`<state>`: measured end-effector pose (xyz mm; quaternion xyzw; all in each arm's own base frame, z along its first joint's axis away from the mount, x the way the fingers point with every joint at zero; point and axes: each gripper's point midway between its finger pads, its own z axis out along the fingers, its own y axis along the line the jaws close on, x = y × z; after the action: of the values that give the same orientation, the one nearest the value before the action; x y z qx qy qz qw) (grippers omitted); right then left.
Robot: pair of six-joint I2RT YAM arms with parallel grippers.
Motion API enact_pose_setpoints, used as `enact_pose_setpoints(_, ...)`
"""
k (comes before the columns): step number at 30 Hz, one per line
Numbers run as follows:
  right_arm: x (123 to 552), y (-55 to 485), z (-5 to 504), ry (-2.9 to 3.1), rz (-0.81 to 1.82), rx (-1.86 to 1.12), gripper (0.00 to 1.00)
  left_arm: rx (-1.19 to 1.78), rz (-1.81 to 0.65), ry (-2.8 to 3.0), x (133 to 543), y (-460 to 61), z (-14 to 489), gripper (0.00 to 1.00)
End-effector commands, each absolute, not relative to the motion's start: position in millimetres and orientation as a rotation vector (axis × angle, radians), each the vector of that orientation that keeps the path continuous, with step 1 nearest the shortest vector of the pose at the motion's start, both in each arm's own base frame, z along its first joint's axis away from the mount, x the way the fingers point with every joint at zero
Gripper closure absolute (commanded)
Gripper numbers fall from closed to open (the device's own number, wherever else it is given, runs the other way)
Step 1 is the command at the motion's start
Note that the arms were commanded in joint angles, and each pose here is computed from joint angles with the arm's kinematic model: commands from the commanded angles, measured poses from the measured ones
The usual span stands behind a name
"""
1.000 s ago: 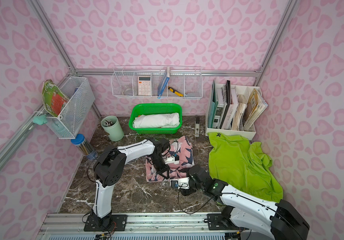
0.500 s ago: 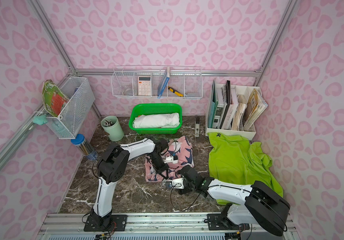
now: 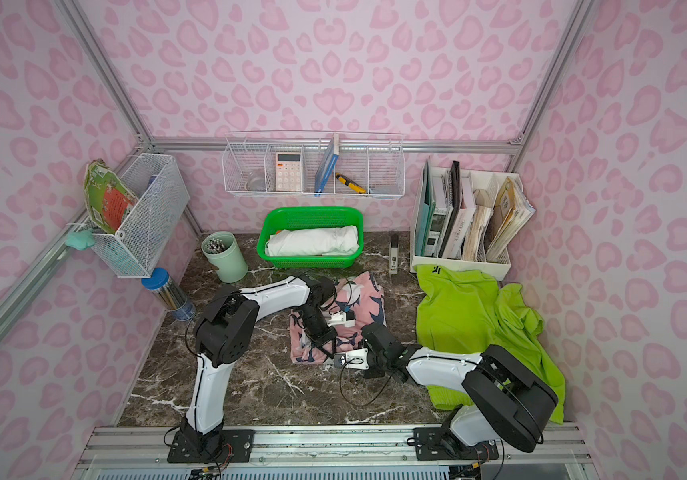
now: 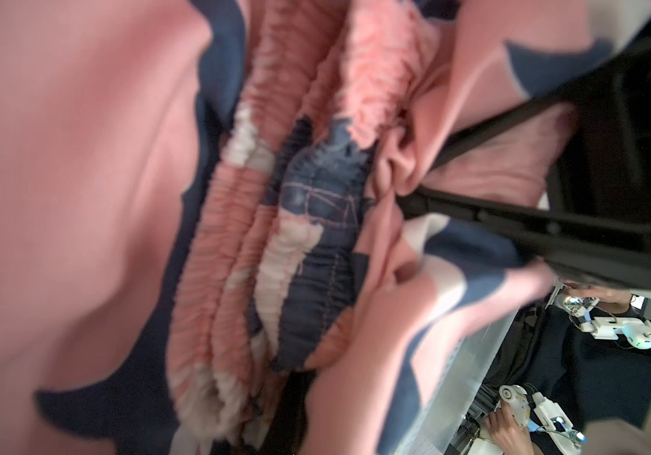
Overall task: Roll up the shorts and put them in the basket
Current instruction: Roll the shorts at the center of the board.
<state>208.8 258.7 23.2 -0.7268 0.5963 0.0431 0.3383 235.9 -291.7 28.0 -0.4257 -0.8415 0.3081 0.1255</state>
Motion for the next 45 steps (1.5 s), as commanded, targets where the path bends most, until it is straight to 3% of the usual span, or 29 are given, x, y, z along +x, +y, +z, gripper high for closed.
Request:
enact_pose_setpoints(1, 200, 255, 16, 1.602, 0.173, -1.929, 1.00, -1.250, 0.883, -2.488, 241, -292, 28, 0.91)
enact_pose_setpoints(12, 199, 257, 51, 1.715, 0.485, -1.800, 1.00, -1.378, 0.959, -2.744, 257, -293, 66, 0.44)
enact_pose_setpoints(19, 194, 252, 54, 1.823, 0.614, -1.800, 1.00, -1.382, 0.912, -2.799, 255, -283, 72, 0.29)
enact_pose_setpoints(20, 193, 251, 55, 1.833, 0.631, -1.798, 1.00, -1.381, 0.908, -2.810, 255, -282, 73, 0.14)
enact_pose_setpoints(22, 192, 250, 55, 1.845, 0.653, -1.794, 1.00, -1.384, 0.901, -2.838, 255, -280, 76, 0.01)
enact_pose_setpoints(36, 200, 253, 68, 1.980, 0.859, -1.701, 1.00, -1.672, 0.711, -3.269, 285, -250, 144, 0.01)
enact_pose_setpoints(45, 210, 255, 49, 2.254, 1.024, -1.626, 1.00, -1.950, 0.503, -3.269, 271, -247, 160, 0.01)
